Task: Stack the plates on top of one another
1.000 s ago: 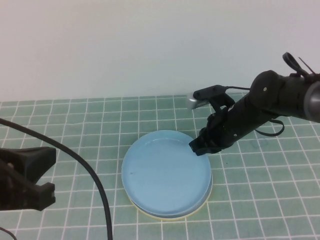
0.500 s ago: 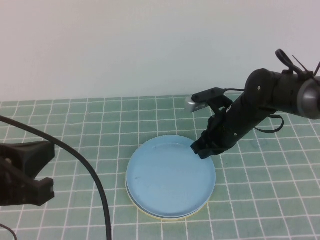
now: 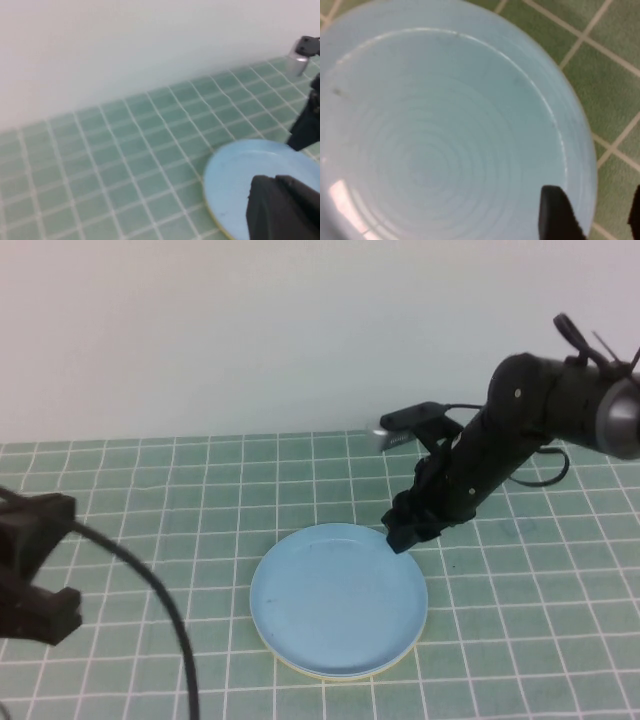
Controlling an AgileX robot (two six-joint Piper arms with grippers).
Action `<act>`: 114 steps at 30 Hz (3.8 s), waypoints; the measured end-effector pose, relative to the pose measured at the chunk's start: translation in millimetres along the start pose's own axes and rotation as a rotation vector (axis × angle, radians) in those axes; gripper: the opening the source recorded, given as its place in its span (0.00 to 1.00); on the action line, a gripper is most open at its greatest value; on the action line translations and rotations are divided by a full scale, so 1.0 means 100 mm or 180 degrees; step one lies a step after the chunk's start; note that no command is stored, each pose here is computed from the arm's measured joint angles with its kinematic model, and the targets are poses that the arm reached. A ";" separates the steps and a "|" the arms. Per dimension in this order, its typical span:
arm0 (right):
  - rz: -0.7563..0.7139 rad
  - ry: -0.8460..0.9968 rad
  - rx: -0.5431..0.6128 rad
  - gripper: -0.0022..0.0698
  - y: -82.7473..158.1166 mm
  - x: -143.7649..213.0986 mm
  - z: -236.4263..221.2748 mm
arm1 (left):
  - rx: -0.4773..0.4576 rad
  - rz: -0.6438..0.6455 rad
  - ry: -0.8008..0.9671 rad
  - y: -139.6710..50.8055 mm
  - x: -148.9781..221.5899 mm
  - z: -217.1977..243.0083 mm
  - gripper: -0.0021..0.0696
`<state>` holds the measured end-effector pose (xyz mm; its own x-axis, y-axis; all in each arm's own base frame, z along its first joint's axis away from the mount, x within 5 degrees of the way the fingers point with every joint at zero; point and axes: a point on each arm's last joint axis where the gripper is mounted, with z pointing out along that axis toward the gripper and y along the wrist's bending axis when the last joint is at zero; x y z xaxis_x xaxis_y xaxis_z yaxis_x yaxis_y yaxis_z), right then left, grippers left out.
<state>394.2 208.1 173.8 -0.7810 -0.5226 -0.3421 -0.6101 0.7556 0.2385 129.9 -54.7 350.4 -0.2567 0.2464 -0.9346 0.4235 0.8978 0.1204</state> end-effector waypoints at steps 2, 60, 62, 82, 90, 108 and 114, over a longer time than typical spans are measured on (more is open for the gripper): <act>-0.0039 0.0001 -0.0035 0.47 0.04 -0.06 -0.12 | -0.0046 0.0084 -0.0026 0.01 0.02 -0.07 0.03; -0.0155 -0.1601 0.0448 0.03 0.80 1.92 -1.73 | -0.1275 -0.0335 -0.0684 0.01 0.84 -0.98 0.03; -0.0246 -0.1588 0.0485 0.03 0.80 1.93 -1.73 | -0.1427 -0.0366 -0.0669 0.02 0.85 -0.99 0.03; -0.0206 -0.2810 0.2121 0.03 0.58 2.99 -1.98 | -0.1403 -0.0813 -0.0641 -0.02 1.41 -0.61 0.03; 0.0068 -0.3132 0.2311 0.03 0.60 3.49 -1.61 | -0.1323 -0.1185 -0.0191 -0.05 2.00 -0.28 0.03; 0.0448 -0.3152 0.2163 0.03 0.53 3.65 -1.30 | -0.1408 -0.1192 -0.0181 -0.04 2.01 -0.28 0.03; 0.0745 -0.3030 0.2091 0.03 0.52 3.71 -1.26 | -0.1408 -0.1192 -0.0181 -0.04 2.01 -0.28 0.03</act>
<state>55.7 3.7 173.6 -0.2807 -0.0493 -0.9585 -0.0623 0.9975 -0.0331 52.3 1.6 171.0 -0.2667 -0.1264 -0.9555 -0.0936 0.9901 -0.1048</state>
